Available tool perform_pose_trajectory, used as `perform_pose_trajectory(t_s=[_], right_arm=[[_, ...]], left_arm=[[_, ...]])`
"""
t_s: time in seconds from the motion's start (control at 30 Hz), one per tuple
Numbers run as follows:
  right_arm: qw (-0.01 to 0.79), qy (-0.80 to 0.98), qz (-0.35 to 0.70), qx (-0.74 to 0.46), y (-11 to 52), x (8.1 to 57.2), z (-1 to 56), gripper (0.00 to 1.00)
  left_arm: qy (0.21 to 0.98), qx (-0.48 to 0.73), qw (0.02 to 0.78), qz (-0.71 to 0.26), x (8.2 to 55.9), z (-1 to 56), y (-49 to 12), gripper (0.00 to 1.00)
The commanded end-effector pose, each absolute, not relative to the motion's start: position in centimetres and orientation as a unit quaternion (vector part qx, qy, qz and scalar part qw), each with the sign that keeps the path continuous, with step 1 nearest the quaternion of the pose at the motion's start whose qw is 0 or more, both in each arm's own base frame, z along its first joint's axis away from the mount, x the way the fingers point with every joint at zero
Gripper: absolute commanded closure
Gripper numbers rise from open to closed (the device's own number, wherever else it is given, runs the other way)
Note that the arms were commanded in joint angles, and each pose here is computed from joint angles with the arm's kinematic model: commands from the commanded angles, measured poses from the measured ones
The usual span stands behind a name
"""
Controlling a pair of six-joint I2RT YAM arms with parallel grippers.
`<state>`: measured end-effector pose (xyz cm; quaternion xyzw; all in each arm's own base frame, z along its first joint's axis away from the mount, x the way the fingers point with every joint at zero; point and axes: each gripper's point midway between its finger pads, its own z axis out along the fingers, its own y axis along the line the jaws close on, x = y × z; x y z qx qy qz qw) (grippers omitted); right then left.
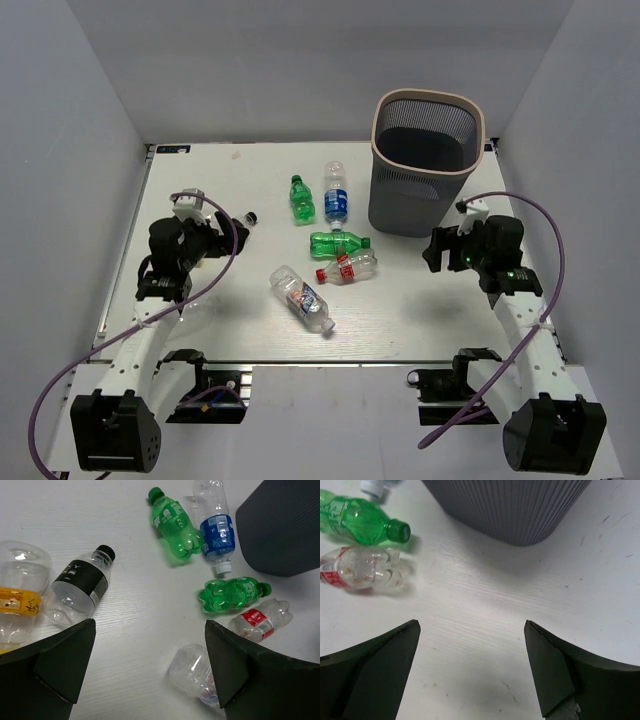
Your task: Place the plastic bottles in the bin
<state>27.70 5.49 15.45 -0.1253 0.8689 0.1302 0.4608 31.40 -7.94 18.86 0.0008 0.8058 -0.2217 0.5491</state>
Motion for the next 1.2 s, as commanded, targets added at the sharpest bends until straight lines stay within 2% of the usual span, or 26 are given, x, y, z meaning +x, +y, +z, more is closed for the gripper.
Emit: perform_pose_trajectory(t_s=[0.0,0.2,0.4,0.47,0.5,0.57,0.6,0.63,0.67,0.7,0.73,0.77,0.8,0.83,0.93,1.0,1.17], right_arm=[[0.455,0.865,0.156,-0.145,6.5,26.8,15.4,0.1],[0.422,0.876,0.169,-0.161,6.9,26.2,14.4,0.1],[0.41,0.861,0.169,-0.25,7.3,25.3,14.1,0.1],[0.405,0.849,0.187,-0.283,8.1,24.9,14.3,0.1],[0.406,0.845,0.199,-0.285,8.5,24.8,14.5,0.1],[0.402,0.827,0.24,-0.312,10.0,23.9,15.1,0.26],[0.403,0.809,0.274,-0.328,11.1,23.3,15.8,0.37],[0.411,0.793,0.292,-0.342,11.7,22.9,16.5,0.59],[0.415,0.786,0.295,-0.349,11.9,22.9,16.7,0.61],[0.414,0.777,0.314,-0.356,12.5,22.3,16.9,0.57],[0.421,0.768,0.31,-0.37,12.5,22.3,17.0,0.4],[0.421,0.762,0.309,-0.383,12.5,22.0,16.7,0.33],[0.419,0.746,0.313,-0.413,13.3,21.4,16.6,0.29],[0.414,0.738,0.325,-0.422,13.6,20.9,16.5,0.27],[0.404,0.725,0.332,-0.449,14.5,20.5,16.1,0.27],[0.388,0.729,0.328,-0.459,15.2,20.8,15.8,0.3],[0.358,0.732,0.296,-0.499,17.6,21.0,15.4,0.3]], left_arm=[[0.802,0.016,0.541,-0.253,30.6,19.6,-9.1,0.01],[0.808,0.015,0.524,-0.27,29.6,19.6,-9.6,0.01],[0.824,-0.02,0.505,-0.255,28.4,19.3,-8.9,0.01],[0.838,-0.04,0.488,-0.242,27.7,18.9,-8.3,0.09],[0.843,-0.051,0.48,-0.238,27.5,18.7,-8.1,0.19],[0.848,-0.053,0.472,-0.237,26.7,19.2,-8.1,0.31],[0.851,-0.043,0.467,-0.236,26.4,18.9,-8.1,0.44],[0.851,-0.039,0.469,-0.234,26.4,19.2,-8.1,0.49],[0.853,-0.034,0.467,-0.23,26.2,19.4,-8.0,0.51],[0.857,-0.016,0.465,-0.219,26.3,19.3,-7.9,0.48],[0.859,-0.006,0.466,-0.213,26.5,19.9,-7.8,0.43],[0.868,0.006,0.45,-0.212,26.3,19.4,-7.9,0.36],[0.871,0.043,0.442,-0.21,26.3,19.3,-8.2,0.29],[0.879,0.059,0.423,-0.211,26.8,18.8,-8.4,0.29],[0.895,0.093,0.373,-0.225,27.6,17.1,-9.0,0.21],[0.907,0.09,0.344,-0.227,27.8,16.0,-9.3,0.19],[0.905,0.064,0.342,-0.246,29.9,16.8,-10.1,0.16]])
